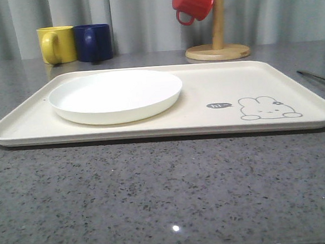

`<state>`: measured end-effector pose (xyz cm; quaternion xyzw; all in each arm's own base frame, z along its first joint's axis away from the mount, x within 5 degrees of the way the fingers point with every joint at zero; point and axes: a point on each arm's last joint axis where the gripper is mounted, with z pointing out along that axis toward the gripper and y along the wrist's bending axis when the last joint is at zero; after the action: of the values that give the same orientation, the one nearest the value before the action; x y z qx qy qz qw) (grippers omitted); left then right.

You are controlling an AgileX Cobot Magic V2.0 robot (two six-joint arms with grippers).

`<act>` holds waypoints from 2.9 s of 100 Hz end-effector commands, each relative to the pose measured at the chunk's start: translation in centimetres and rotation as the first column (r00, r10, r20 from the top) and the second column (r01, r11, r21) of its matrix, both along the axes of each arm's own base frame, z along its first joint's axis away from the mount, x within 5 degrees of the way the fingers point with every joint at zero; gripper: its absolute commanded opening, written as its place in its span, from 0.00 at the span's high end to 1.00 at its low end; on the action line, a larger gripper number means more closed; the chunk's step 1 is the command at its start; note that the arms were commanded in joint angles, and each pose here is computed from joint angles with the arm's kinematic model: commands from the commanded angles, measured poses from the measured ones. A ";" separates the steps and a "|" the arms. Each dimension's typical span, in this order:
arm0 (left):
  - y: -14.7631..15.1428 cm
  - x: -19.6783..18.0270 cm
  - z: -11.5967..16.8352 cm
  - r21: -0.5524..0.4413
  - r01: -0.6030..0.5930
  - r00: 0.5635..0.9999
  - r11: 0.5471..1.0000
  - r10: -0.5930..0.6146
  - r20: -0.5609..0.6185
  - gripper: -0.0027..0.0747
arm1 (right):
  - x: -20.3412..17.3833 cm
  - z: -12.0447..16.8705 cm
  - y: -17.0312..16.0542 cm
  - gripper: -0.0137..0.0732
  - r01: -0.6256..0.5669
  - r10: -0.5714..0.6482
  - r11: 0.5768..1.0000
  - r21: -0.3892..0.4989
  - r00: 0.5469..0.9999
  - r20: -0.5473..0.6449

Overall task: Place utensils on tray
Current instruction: 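Withdraw the left gripper from the plate, then grasp the silver fork with the right gripper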

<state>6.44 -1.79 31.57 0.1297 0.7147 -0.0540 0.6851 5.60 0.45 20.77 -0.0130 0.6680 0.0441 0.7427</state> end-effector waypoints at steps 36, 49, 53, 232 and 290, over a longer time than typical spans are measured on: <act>0.1 0.0 1.5 -0.033 -0.004 0.996 0.999 0.007 0.093 0.99 | -0.9 3.4 0.0 0.92 -0.009 0.006 1.000 0.011 0.972 0.233; 0.1 0.0 1.5 -0.033 -0.004 0.996 0.999 0.007 0.093 0.99 | -1.3 5.3 -0.2 0.92 0.009 -0.011 1.000 0.008 0.989 0.146; 0.1 0.0 1.5 -0.033 -0.004 0.996 0.999 0.007 0.093 0.99 | -1.6 6.2 -0.2 0.92 0.015 -0.015 1.000 0.008 0.992 0.126; 0.1 0.0 1.5 -0.033 -0.004 0.996 0.999 0.007 0.093 0.99 | 21.0 12.0 1.3 0.34 -0.032 -0.054 0.996 -0.088 0.573 -0.818; 0.1 0.0 1.5 -0.033 -0.004 0.996 0.999 0.007 0.093 0.99 | 26.0 7.8 1.7 0.34 -0.047 -0.062 0.995 -0.094 0.462 -0.885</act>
<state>6.44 -1.78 31.57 0.1308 0.7146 -0.0520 0.6852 31.07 2.22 26.71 -0.0196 0.9714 0.0059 0.2365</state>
